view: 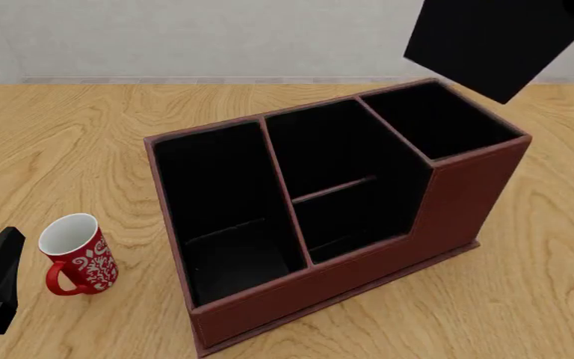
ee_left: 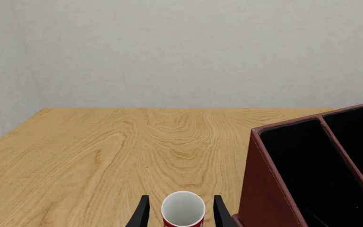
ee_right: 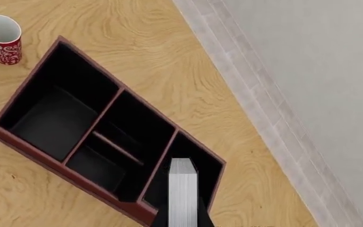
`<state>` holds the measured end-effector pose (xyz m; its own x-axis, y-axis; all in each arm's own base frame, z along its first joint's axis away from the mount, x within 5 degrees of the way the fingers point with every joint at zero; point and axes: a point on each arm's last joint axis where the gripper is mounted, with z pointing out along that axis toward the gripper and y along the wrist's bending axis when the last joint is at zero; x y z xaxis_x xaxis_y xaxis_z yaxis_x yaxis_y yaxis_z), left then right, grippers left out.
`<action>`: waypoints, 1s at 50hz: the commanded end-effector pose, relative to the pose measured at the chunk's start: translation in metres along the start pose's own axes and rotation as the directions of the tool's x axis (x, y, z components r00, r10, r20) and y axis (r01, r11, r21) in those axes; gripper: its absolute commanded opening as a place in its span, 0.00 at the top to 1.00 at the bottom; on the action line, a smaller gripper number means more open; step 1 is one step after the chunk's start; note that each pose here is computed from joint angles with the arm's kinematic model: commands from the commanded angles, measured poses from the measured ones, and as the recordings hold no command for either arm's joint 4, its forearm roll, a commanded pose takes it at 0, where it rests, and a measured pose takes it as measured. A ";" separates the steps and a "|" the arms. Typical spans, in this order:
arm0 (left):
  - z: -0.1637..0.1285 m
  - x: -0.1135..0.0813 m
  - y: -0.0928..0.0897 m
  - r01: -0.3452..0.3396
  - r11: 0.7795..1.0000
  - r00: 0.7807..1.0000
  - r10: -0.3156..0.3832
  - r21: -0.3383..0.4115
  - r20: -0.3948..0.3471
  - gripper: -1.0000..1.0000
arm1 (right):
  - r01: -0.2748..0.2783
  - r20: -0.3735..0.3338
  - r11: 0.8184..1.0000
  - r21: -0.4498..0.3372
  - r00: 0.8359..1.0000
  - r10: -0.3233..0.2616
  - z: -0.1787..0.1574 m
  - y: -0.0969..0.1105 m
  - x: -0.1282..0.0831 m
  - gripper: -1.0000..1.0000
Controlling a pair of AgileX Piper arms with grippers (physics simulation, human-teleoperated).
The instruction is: Pick up the book and place it in the right compartment of the caddy.
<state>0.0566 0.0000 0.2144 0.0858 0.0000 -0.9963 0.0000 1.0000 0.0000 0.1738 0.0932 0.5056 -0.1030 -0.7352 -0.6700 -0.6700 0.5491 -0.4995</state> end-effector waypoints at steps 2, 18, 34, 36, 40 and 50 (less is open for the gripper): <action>0.000 0.000 0.000 0.000 1.000 1.000 0.000 0.000 0.000 0.00 | -0.048 -0.024 0.998 0.028 0.999 0.049 0.018 -0.005 0.007 1.00; 0.000 0.000 0.000 0.000 1.000 1.000 0.000 0.000 0.000 0.00 | -0.099 -0.038 0.994 0.042 0.994 0.101 0.040 -0.010 0.011 1.00; 0.000 0.000 0.000 0.000 1.000 1.000 0.000 0.000 0.000 0.00 | -0.135 -0.051 0.988 0.069 0.989 0.139 0.050 -0.015 0.019 1.00; 0.000 0.000 0.000 0.000 1.000 1.000 0.000 0.000 0.000 0.00 | -0.140 -0.057 0.987 0.077 0.988 0.144 0.053 -0.017 0.021 1.00; 0.000 0.000 0.000 0.000 1.000 1.000 0.000 0.000 0.000 0.00 | -0.150 -0.059 0.985 0.087 0.986 0.155 0.055 -0.021 0.022 1.00; 0.000 0.000 0.000 0.000 1.000 1.000 0.000 0.000 0.000 0.00 | -0.181 -0.064 0.979 0.089 0.980 0.187 0.062 -0.021 0.024 1.00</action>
<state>0.0566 0.0000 0.2144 0.0858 0.0000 -0.9963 0.0000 1.0000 0.0000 0.2269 0.0905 0.4665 -0.2507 -0.6755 -0.6935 -0.6000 0.6706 -0.4363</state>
